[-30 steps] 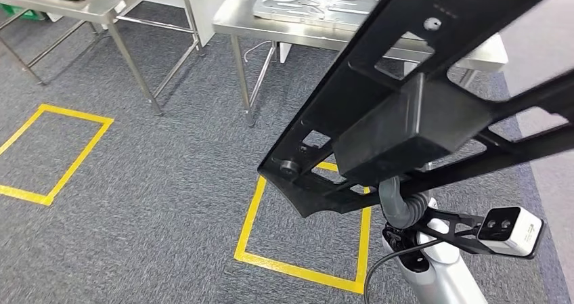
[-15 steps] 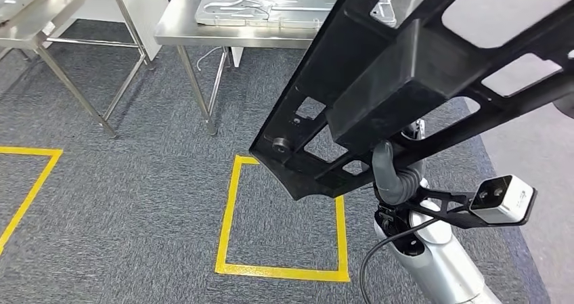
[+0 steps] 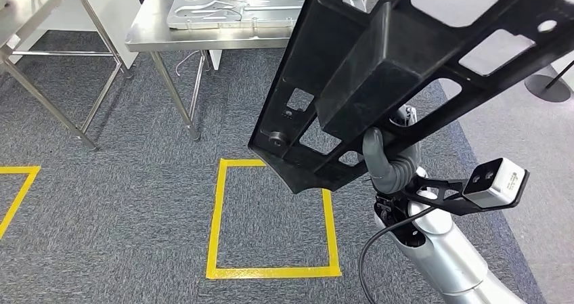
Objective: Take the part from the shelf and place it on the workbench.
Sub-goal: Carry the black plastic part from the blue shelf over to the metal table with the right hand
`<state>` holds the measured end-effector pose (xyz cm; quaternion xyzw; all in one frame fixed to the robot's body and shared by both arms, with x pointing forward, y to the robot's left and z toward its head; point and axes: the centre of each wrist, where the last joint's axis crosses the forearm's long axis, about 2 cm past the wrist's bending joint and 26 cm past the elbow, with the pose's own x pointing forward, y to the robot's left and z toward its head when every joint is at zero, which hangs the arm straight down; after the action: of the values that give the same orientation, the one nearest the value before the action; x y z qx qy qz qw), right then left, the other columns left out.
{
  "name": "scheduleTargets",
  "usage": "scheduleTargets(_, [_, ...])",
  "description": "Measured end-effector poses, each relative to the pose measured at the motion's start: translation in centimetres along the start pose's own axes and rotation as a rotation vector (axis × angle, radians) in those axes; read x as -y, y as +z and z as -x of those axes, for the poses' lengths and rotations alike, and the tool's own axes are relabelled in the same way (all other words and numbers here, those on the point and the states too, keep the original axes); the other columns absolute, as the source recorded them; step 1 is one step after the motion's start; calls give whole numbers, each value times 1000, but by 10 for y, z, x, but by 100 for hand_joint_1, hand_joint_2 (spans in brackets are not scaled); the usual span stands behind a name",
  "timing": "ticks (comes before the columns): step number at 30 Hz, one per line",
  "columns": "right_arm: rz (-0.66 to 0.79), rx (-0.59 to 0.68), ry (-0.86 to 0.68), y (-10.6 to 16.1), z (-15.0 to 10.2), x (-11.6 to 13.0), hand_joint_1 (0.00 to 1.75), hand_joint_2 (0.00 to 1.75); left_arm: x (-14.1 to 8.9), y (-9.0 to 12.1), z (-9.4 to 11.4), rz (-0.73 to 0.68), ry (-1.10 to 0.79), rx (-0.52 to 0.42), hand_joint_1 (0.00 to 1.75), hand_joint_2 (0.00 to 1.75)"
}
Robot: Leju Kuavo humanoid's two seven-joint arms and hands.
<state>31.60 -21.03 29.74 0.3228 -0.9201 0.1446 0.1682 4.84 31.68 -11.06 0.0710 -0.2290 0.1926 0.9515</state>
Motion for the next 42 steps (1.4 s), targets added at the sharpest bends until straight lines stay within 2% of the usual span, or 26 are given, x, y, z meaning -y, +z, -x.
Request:
scheduleTargets(20, [-20,2,-9,-2,1,-3,175,175,-4,-1,-1,-10,-3,18,0,0])
scheduleTargets(42, [-61,-14,-20,12,5,-12,175,175,-6,0,2,-11,-4,20,0,0])
